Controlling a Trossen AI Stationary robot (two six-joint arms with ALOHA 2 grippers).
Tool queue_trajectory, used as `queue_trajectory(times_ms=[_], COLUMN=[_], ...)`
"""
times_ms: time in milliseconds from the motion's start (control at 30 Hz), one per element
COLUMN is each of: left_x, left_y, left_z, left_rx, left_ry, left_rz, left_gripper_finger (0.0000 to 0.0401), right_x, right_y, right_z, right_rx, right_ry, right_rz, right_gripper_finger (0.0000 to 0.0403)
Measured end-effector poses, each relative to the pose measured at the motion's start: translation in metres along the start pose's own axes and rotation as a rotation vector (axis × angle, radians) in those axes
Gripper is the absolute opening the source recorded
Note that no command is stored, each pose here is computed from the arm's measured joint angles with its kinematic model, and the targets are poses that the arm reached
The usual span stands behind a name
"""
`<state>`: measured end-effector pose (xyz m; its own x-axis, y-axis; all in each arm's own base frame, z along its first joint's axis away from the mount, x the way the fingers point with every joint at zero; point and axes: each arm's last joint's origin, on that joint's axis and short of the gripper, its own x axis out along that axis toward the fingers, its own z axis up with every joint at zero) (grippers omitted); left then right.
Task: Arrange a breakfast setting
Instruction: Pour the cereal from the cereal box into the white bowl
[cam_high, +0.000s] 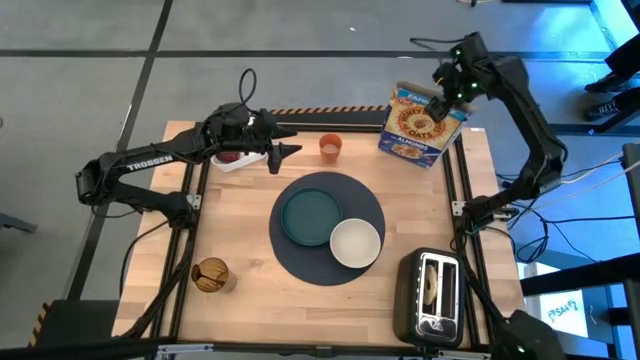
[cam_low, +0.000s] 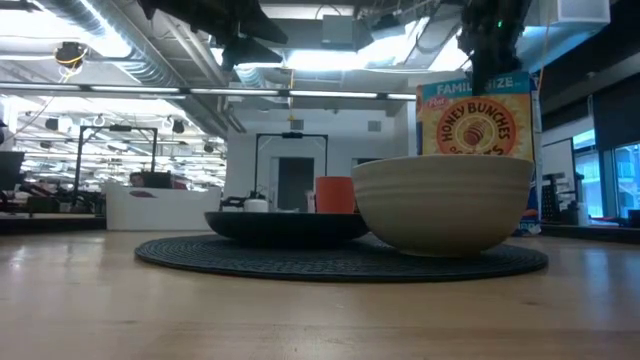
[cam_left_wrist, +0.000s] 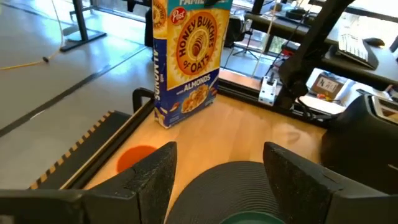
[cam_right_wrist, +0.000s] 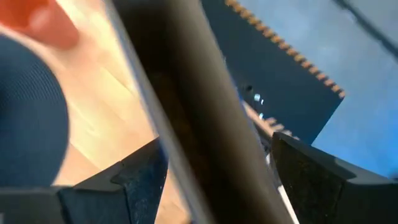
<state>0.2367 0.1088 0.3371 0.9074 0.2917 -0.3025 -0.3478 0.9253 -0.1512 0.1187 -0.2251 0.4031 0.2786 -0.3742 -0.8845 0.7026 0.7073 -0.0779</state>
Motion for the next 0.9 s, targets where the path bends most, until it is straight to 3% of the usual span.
queue_trajectory(times_ms=[100, 200, 433, 700, 900], left_x=[0.0, 0.0, 0.0, 0.0, 0.0], left_y=[0.0, 0.0, 0.0, 0.0, -0.001], left_z=[0.0, 0.0, 0.0, 0.0, 0.001], left_rx=[0.0, -0.001, -0.002, -0.01, -0.003], left_ry=[-0.001, 0.0, 0.0, -0.001, -0.011], left_rz=[0.015, 0.015, 0.015, 0.014, 0.008], left_gripper_finger=[0.0233, 0.0232, 0.0218, 0.0212, 0.0244], right_x=[0.014, 0.027, 0.038, 0.018, -0.016], right_y=[0.0, 0.001, 0.005, 0.011, 0.022], right_z=[-0.004, -0.009, -0.014, -0.021, -0.034], right_rx=[-0.001, 0.002, 0.013, 0.004, -0.012], right_ry=[0.052, 0.099, 0.109, 0.019, -0.126], right_rz=[0.011, 0.028, 0.129, 0.182, 0.276], right_gripper_finger=[0.0261, 0.0217, 0.0019, 0.0001, 0.0])
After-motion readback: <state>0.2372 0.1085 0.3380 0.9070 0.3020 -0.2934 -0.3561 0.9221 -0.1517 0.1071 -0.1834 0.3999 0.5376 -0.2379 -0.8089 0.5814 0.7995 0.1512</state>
